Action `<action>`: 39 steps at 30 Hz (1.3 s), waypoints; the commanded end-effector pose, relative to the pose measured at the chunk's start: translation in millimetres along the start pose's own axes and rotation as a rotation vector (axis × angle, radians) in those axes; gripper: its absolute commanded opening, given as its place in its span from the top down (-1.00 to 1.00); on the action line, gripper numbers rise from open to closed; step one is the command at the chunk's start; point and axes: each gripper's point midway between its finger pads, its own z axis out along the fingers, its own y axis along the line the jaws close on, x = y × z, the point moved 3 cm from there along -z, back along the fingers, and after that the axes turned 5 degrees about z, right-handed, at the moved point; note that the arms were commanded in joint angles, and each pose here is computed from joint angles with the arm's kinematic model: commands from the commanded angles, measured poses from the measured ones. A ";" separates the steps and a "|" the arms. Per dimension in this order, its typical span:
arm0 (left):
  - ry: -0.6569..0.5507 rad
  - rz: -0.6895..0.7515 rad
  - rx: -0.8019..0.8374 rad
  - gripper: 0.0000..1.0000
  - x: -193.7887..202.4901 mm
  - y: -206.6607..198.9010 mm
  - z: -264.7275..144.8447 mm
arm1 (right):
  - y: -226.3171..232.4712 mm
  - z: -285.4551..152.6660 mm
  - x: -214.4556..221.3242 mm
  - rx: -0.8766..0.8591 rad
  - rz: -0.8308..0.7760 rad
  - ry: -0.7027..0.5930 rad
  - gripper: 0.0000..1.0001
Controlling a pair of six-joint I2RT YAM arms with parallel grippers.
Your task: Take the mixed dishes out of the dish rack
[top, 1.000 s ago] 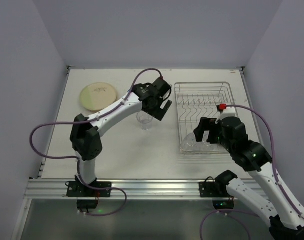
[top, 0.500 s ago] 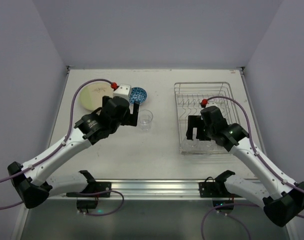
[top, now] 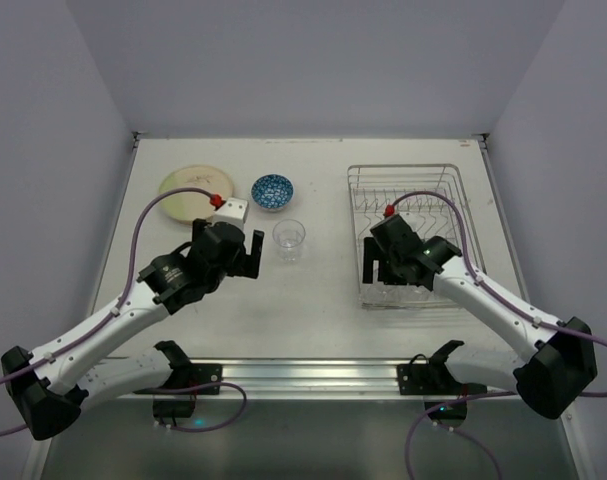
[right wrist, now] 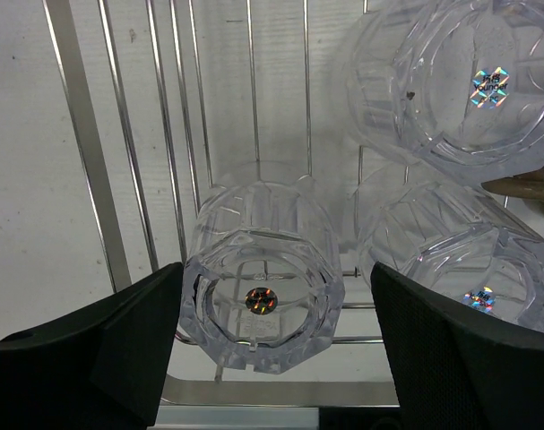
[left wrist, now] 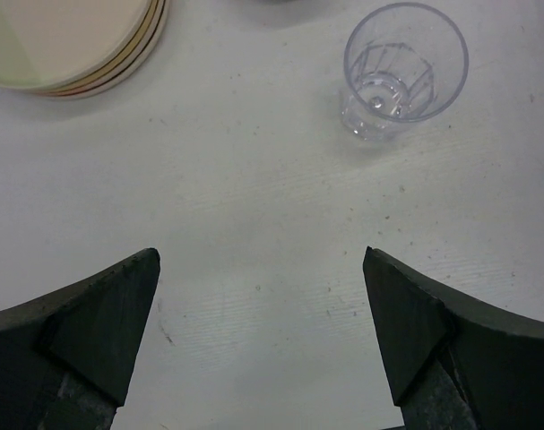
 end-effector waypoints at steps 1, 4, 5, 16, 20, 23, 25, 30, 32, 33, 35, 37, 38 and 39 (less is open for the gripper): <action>0.012 -0.002 -0.019 -1.00 9.7 1.8 7.6 | 1.1 -3.7 -9.8 0.034 0.049 -0.043 -0.69; 0.025 0.008 -0.011 -1.00 13.0 -0.3 9.3 | 5.5 1.3 -5.3 0.034 0.049 -0.027 -0.62; 0.024 0.009 -0.010 -1.00 12.4 -0.3 9.1 | 5.8 2.7 -4.5 0.041 0.046 -0.025 -0.60; 0.025 0.006 0.013 -1.00 14.0 -3.9 9.9 | 15.2 -4.3 -8.9 0.029 0.047 -0.054 0.17; 0.017 -0.002 0.029 -1.00 11.9 -5.8 8.5 | 16.7 -24.3 -23.5 -0.008 0.055 -0.116 0.36; -0.003 -0.018 0.063 -1.00 7.7 -9.5 4.8 | 14.3 -38.5 -32.5 -0.021 0.054 -0.157 0.38; -0.020 -0.037 0.102 -1.00 4.1 -13.4 0.0 | 12.2 -50.8 -37.8 -0.044 0.053 -0.189 0.40; -0.099 -0.132 0.329 -1.00 -11.8 -39.9 -22.3 | 14.7 -88.8 -54.0 -0.173 0.046 -0.290 0.40; -0.185 -0.173 0.466 -1.00 -28.9 -56.8 -34.3 | 25.3 -105.7 -62.6 -0.278 0.040 -0.337 0.40; -0.199 -0.187 0.598 -1.00 -28.2 -71.4 -46.3 | 29.1 -113.6 -65.3 -0.328 0.028 -0.360 0.40; -0.319 -0.217 0.795 -1.00 -50.2 -91.4 -69.5 | 39.1 -137.9 -75.7 -0.466 0.012 -0.456 0.41; -0.349 -0.218 1.036 -1.00 -48.2 -112.1 -95.8 | 52.4 -166.8 -78.1 -0.659 -0.022 -0.540 0.42; -0.484 -0.224 1.138 -1.00 -69.3 -116.1 -116.2 | 56.1 -177.8 -78.5 -0.727 -0.026 -0.573 0.42; -0.478 -0.230 1.246 -1.00 -67.1 -123.1 -128.4 | 61.4 -189.4 -74.9 -0.812 -0.043 -0.588 0.42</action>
